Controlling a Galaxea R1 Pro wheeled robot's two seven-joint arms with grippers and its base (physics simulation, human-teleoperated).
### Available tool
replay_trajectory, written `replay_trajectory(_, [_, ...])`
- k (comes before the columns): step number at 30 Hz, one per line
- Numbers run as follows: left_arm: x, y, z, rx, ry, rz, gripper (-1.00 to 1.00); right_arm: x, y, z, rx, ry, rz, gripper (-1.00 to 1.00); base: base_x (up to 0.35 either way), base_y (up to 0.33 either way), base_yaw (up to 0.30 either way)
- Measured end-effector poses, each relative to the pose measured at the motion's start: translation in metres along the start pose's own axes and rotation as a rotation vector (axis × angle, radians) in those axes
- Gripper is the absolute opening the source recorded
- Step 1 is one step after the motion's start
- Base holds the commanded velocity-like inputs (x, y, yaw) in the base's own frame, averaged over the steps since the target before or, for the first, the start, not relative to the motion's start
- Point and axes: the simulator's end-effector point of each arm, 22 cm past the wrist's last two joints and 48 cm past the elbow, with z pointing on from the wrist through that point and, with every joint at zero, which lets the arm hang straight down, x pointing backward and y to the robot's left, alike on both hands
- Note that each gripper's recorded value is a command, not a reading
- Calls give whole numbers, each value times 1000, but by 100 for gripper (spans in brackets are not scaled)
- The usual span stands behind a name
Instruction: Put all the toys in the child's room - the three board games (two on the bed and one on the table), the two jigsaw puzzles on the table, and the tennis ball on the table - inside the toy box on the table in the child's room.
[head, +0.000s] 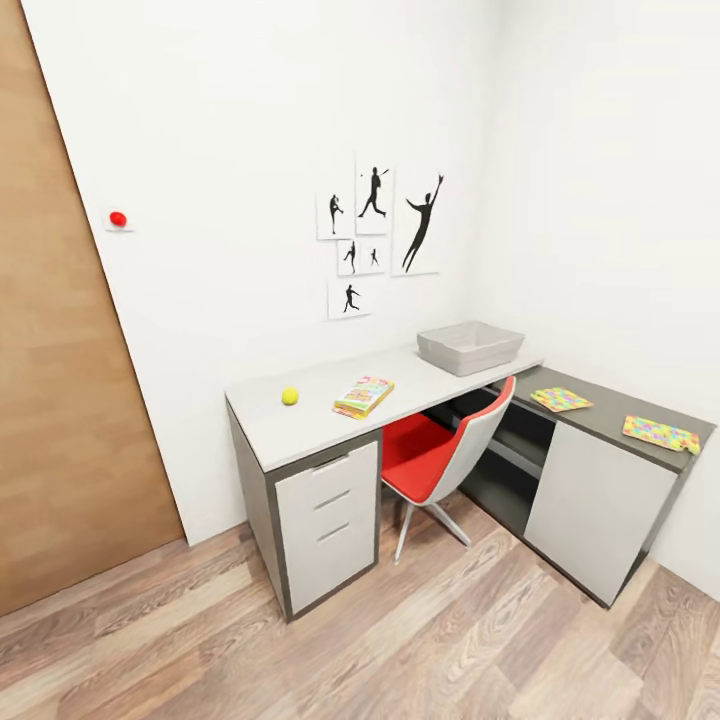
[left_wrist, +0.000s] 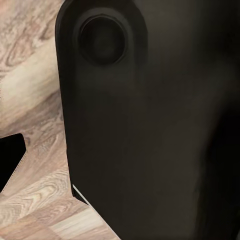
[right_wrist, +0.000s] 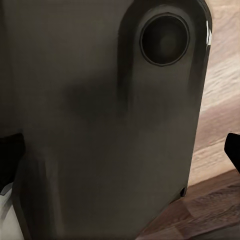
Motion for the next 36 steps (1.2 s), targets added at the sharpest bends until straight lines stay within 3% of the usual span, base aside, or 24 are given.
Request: replay_trajectory(36, [0,0,0,0,0,-2,100,0,0,0,0,-1,8,100,0,0,-283])
